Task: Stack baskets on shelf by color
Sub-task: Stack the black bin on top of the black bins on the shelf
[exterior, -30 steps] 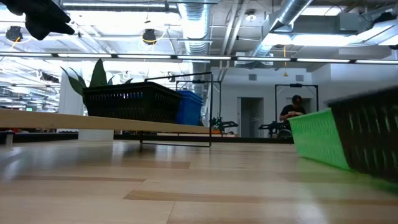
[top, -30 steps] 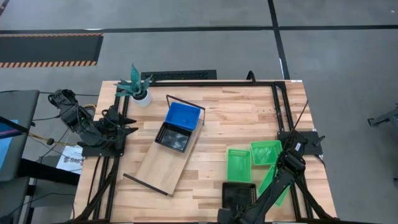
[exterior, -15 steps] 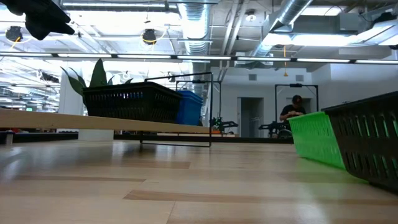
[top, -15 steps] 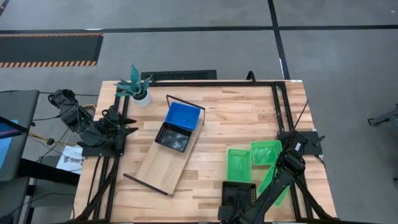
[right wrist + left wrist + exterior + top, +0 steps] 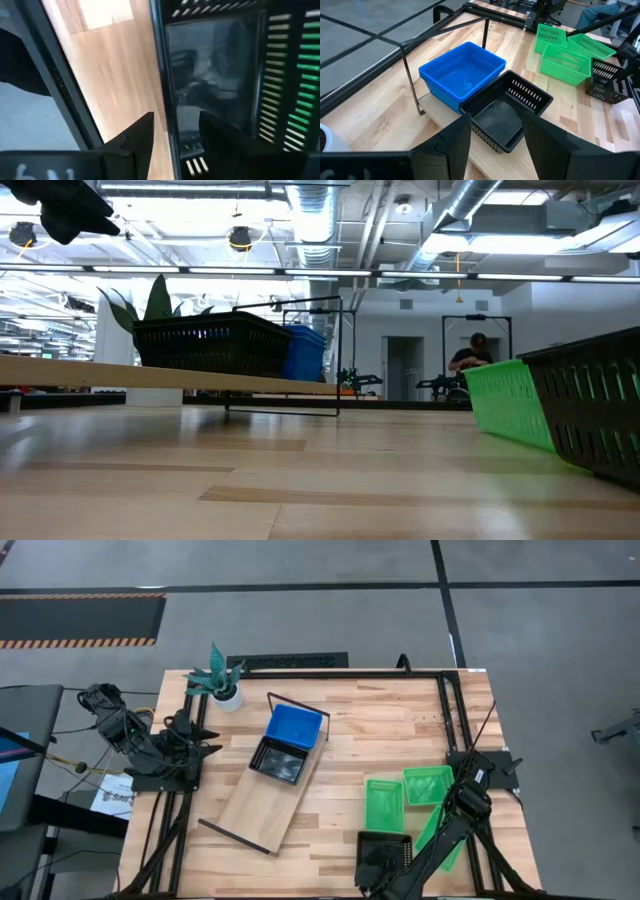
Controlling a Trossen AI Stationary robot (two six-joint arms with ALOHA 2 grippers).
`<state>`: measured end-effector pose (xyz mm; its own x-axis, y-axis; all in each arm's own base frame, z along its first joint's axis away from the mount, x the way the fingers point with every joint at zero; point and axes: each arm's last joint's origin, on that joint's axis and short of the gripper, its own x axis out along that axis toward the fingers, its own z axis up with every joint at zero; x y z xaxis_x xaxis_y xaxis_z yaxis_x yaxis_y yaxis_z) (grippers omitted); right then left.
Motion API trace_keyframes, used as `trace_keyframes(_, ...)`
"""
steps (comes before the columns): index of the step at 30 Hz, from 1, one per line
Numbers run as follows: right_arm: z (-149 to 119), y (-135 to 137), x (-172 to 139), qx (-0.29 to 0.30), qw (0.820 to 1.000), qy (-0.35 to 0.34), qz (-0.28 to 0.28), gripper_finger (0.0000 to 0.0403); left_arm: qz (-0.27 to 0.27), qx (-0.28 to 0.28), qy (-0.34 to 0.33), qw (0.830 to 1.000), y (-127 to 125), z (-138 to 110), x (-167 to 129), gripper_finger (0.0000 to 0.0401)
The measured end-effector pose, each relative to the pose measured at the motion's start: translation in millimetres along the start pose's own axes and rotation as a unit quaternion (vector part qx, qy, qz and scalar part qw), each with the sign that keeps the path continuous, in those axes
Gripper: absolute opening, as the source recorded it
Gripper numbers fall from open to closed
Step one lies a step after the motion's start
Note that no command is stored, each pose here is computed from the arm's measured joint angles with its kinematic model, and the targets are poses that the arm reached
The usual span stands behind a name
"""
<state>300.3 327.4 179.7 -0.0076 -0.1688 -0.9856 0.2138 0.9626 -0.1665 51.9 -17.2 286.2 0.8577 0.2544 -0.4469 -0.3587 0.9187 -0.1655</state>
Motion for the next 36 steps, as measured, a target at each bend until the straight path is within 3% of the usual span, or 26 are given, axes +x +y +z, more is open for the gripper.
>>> trace_keyframes(4, 1, 1, 2, 0.002, 1.000, -0.004, 0.007, 0.0147, 0.000, 0.000, 0.000, 1.000, 0, 0, 0, 0.0169)
trace_keyframes(10, 3, 0, 2, 0.009, 1.000, 0.011, 0.017, 0.0019, 0.000, 0.000, 0.000, 1.000, 0, 0, 0, 0.0169)
trace_keyframes(14, 11, 1, -1, 0.015, 0.999, 0.008, 0.042, 0.0014, -0.001, 0.000, 0.001, 1.000, 0, 0, 0, 0.0169)
trace_keyframes(19, 34, -7, -34, 0.007, 0.996, -0.046, 0.071, 0.0008, -0.011, 0.004, 0.012, 1.000, -1, -1, 0, 0.0169)
trace_keyframes(24, 64, -36, -78, -0.003, 0.988, -0.152, 0.038, 0.0004, -0.012, 0.005, 0.013, 1.000, -1, -1, 0, 0.0169)
trace_keyframes(29, 108, -92, -100, 0.003, 0.970, -0.243, -0.006, 0.0003, -0.012, 0.005, 0.013, 1.000, -1, -1, 0, 0.0169)
trace_keyframes(36, 177, -166, -93, 0.024, 0.958, -0.283, -0.048, 0.0003, -0.012, 0.006, 0.014, 1.000, 0, -1, 0, 0.0169)
